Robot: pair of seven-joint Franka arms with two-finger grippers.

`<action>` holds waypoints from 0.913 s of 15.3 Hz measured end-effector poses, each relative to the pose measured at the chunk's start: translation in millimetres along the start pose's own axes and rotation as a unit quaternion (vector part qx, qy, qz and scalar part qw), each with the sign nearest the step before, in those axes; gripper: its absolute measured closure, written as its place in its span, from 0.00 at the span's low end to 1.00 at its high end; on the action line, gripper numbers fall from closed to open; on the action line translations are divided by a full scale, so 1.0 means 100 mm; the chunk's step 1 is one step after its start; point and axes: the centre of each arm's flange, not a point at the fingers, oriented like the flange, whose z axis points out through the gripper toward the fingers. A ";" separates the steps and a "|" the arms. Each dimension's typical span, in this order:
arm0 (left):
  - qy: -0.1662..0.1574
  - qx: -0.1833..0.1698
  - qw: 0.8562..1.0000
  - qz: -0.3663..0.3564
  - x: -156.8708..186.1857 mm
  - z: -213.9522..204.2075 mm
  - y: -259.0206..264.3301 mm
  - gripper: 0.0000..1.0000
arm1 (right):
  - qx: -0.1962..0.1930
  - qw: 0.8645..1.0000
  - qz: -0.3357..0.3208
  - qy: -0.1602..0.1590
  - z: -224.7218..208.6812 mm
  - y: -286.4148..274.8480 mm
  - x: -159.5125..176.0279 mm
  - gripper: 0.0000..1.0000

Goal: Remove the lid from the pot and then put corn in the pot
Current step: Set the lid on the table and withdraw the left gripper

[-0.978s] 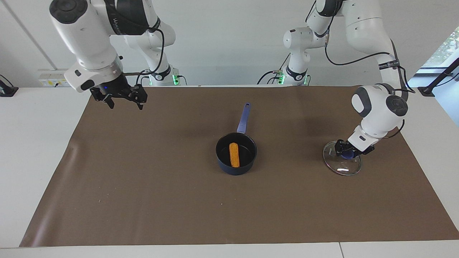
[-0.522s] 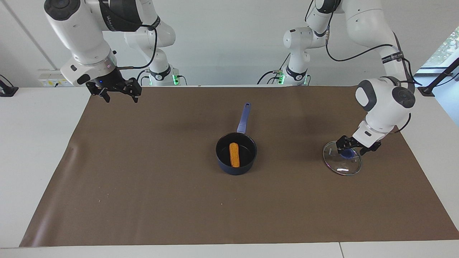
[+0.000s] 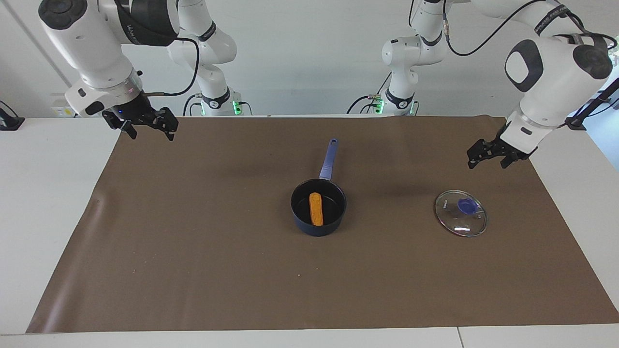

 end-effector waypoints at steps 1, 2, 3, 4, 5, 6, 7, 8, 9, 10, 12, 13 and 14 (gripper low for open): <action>-0.006 0.000 1.000 0.001 -0.13 -0.10 0.03 0.00 | 0.000 1.000 0.000 0.000 0.00 0.00 0.00 0.00; -0.011 0.000 1.000 0.001 -0.23 -0.15 0.07 0.00 | 0.000 1.000 0.000 0.000 0.00 0.00 0.00 0.00; -0.016 0.001 1.000 0.000 -0.31 -0.16 0.13 0.00 | 0.000 1.000 0.000 0.001 -0.01 0.00 0.00 0.00; -0.019 0.002 1.000 -0.001 -0.35 -0.13 0.20 0.00 | 0.001 1.000 0.002 0.002 -0.02 0.03 0.00 0.00; -0.022 0.003 1.000 -0.003 -0.37 -0.11 0.27 0.00 | 0.001 1.000 0.002 0.002 -0.03 0.09 0.00 0.00; -0.022 0.003 1.000 -0.004 -0.37 -0.11 0.33 0.00 | 0.003 1.000 -0.001 0.002 -0.03 0.18 0.00 0.00; -0.020 0.004 1.000 -0.002 -0.37 -0.12 0.37 0.00 | 0.006 1.000 -0.006 0.002 -0.03 0.29 0.00 0.00; -0.016 0.004 1.000 0.000 -0.38 -0.16 0.40 0.00 | 0.008 1.000 -0.008 0.002 -0.03 0.37 -0.01 0.00; -0.012 0.004 1.000 0.002 -0.38 -0.19 0.42 0.00 | 0.008 1.000 -0.009 0.002 -0.03 0.41 -0.01 0.00; -0.010 0.004 1.000 0.003 -0.39 -0.22 0.43 0.00 | 0.009 1.000 -0.010 0.001 -0.03 0.42 -0.01 0.00; -0.008 0.004 1.000 0.003 -0.40 -0.23 0.43 0.00 | 0.009 1.000 -0.011 0.002 -0.03 0.41 -0.01 0.00; -0.008 0.004 1.000 0.004 -0.40 -0.23 0.44 0.00 | 0.009 1.000 -0.011 0.002 -0.03 0.41 -0.01 0.00; -0.008 0.005 1.000 0.005 -0.40 -0.23 0.45 0.00 | 0.009 1.000 -0.011 0.002 -0.04 0.42 -0.01 0.00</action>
